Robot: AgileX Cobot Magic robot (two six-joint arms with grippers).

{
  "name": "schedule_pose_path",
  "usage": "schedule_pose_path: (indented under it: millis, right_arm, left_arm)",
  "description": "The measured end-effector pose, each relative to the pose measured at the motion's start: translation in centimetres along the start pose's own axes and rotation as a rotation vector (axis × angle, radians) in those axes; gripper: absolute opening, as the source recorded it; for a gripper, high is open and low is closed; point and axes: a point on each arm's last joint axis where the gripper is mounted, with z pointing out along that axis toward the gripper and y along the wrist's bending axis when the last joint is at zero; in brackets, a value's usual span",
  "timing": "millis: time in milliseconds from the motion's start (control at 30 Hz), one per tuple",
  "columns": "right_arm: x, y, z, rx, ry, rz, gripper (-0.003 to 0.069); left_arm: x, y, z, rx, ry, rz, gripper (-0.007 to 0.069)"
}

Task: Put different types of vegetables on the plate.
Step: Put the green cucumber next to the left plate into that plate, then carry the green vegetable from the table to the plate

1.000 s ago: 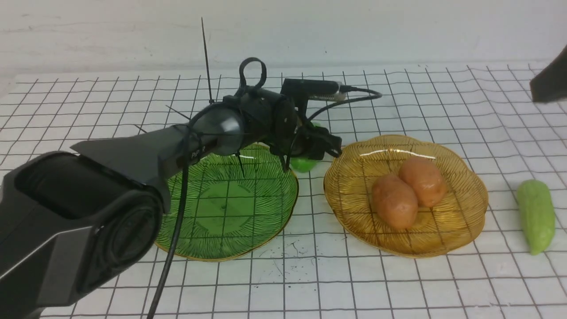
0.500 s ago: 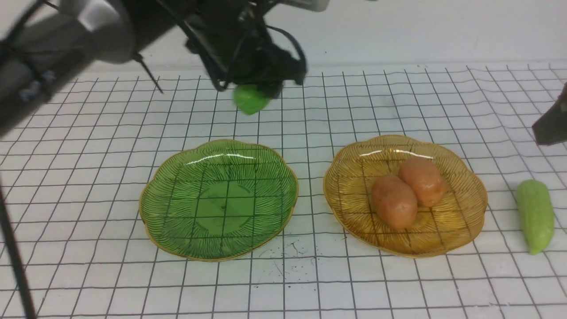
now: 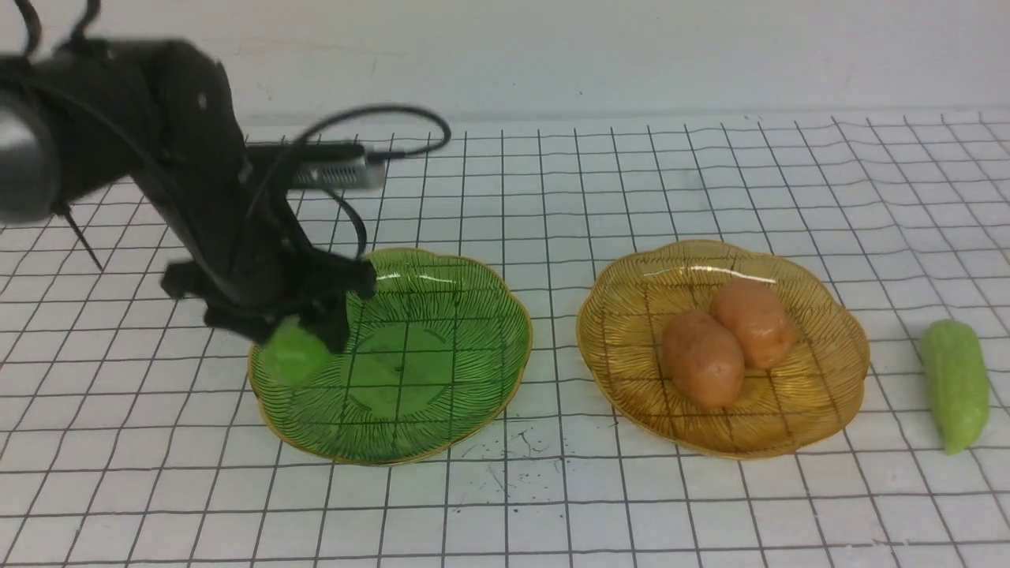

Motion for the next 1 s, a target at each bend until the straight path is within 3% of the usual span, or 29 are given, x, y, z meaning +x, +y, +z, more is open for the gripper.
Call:
schedule_pose_path:
  millis: [100, 300, 400, 467, 567, 667, 767, 867, 967, 1000]
  right_arm:
    - [-0.3, -1.2, 3.4, -0.043, 0.086, 0.097, 0.0312]
    - [-0.4, -0.8, 8.3, -0.130, 0.184, 0.143, 0.0493]
    - [-0.2, 0.0, 11.5, -0.158, 0.242, 0.157, 0.0586]
    - [-0.1, 0.6, 13.3, -0.164, 0.258, 0.152, 0.0608]
    - [0.0, 1.3, 14.9, -0.167, 0.263, 0.140, 0.0612]
    - [0.4, 2.3, 16.9, -0.170, 0.280, 0.122, 0.0610]
    - [1.0, 3.2, 18.6, -0.167, 0.316, 0.097, 0.0596]
    - [1.7, 4.0, 20.0, -0.164, 0.353, 0.069, 0.0555]
    - [2.1, 4.9, 20.7, -0.140, 0.369, -0.012, 0.0398]
    - [2.1, 5.1, 20.6, -0.127, 0.368, -0.045, 0.0381]
  left_arm:
    - [-0.3, 0.1, 1.6, -0.002, 0.010, 0.016, 0.0384]
    - [-0.8, 0.3, 2.8, -0.009, -0.005, 0.016, 0.0397]
    - [-1.1, 0.4, 2.8, -0.018, -0.027, 0.017, 0.0540]
    - [-1.4, 0.3, 2.5, -0.023, -0.033, 0.024, 0.0635]
    - [-2.0, 0.2, 1.5, -0.032, -0.041, 0.037, 0.0678]
    - [-2.4, 0.1, 0.2, -0.048, -0.037, 0.055, 0.0673]
    - [-2.5, 0.0, -1.9, -0.064, -0.045, 0.070, 0.0577]
    - [-1.7, 0.1, -5.0, -0.091, -0.070, 0.106, 0.0372]
    - [-0.2, 0.2, -8.8, -0.115, -0.118, 0.171, 0.0101]
    - [0.3, 0.1, -10.1, -0.119, -0.144, 0.183, 0.0055]
